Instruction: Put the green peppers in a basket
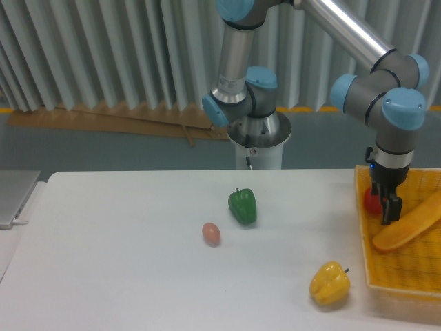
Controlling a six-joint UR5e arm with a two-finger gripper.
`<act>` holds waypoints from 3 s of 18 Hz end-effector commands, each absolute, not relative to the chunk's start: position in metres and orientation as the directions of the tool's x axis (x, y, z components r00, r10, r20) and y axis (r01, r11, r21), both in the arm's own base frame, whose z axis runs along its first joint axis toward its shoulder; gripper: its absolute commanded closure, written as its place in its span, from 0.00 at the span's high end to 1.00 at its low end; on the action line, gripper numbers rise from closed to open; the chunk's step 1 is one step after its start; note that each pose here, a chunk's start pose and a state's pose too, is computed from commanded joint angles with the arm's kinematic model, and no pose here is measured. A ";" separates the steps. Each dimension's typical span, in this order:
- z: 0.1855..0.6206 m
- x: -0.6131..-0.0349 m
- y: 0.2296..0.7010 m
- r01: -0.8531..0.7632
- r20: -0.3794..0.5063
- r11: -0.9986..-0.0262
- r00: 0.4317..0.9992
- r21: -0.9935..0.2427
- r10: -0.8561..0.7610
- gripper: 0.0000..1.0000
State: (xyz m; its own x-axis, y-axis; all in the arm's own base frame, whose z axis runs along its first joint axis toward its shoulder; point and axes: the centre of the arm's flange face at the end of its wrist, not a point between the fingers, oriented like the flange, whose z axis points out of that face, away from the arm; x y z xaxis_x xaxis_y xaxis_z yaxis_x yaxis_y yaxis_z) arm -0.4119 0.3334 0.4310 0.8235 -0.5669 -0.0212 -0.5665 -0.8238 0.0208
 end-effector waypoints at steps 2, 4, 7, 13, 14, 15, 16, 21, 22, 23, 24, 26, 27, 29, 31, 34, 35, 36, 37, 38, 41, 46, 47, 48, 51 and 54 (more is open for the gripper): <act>0.432 -0.412 0.334 -0.568 -0.025 -0.823 0.823 0.018 -0.568 1.00; 0.432 -0.413 0.335 -0.568 -0.028 -0.823 0.823 0.020 -0.568 1.00; 0.436 -0.418 0.333 -0.562 -0.038 -0.827 0.826 0.022 -0.563 1.00; 0.440 -0.417 0.331 -0.561 -0.046 -0.827 0.826 0.024 -0.561 1.00; 0.441 -0.416 0.332 -0.562 -0.046 -0.827 0.825 0.022 -0.563 1.00; 0.442 -0.414 0.333 -0.565 -0.049 -0.825 0.823 0.021 -0.565 1.00; 0.442 -0.413 0.335 -0.568 -0.050 -0.823 0.822 0.018 -0.568 1.00; 0.442 -0.411 0.337 -0.563 -0.049 -0.826 0.825 0.016 -0.563 1.00; 0.440 -0.411 0.337 -0.561 -0.045 -0.827 0.826 0.017 -0.561 1.00; 0.440 -0.412 0.337 -0.556 -0.047 -0.831 0.830 0.017 -0.556 1.00; 0.442 -0.412 0.336 -0.556 -0.050 -0.831 0.829 0.016 -0.556 1.00; 0.443 -0.412 0.336 -0.556 -0.052 -0.831 0.829 0.018 -0.556 1.00; 0.445 -0.412 0.335 -0.555 -0.054 -0.832 0.830 0.021 -0.555 1.00; 0.445 -0.412 0.334 -0.556 -0.056 -0.831 0.829 0.020 -0.556 1.00; 0.452 -0.408 0.333 -0.557 -0.066 -0.830 0.828 0.023 -0.557 1.00; 0.454 -0.405 0.333 -0.559 -0.069 -0.829 0.826 0.027 -0.560 1.00; 0.454 -0.405 0.333 -0.559 -0.070 -0.829 0.826 0.027 -0.560 1.00; 0.452 -0.405 0.333 -0.559 -0.067 -0.829 0.826 0.026 -0.560 1.00; 0.452 -0.405 0.333 -0.558 -0.066 -0.829 0.827 0.026 -0.558 1.00; 0.452 -0.405 0.333 -0.557 -0.065 -0.830 0.828 0.027 -0.557 1.00; 0.452 -0.404 0.333 -0.557 -0.064 -0.830 0.828 0.024 -0.557 1.00; 0.452 -0.404 0.333 -0.558 -0.064 -0.829 0.827 0.024 -0.558 1.00; 0.452 -0.404 0.332 -0.557 -0.063 -0.830 0.828 0.024 -0.557 1.00; 0.453 -0.404 0.332 -0.557 -0.063 -0.830 0.828 0.026 -0.557 1.00; 0.455 -0.402 0.332 -0.558 -0.067 -0.829 0.827 0.025 -0.558 1.00; 0.456 -0.402 0.332 -0.558 -0.069 -0.829 0.827 0.025 -0.558 1.00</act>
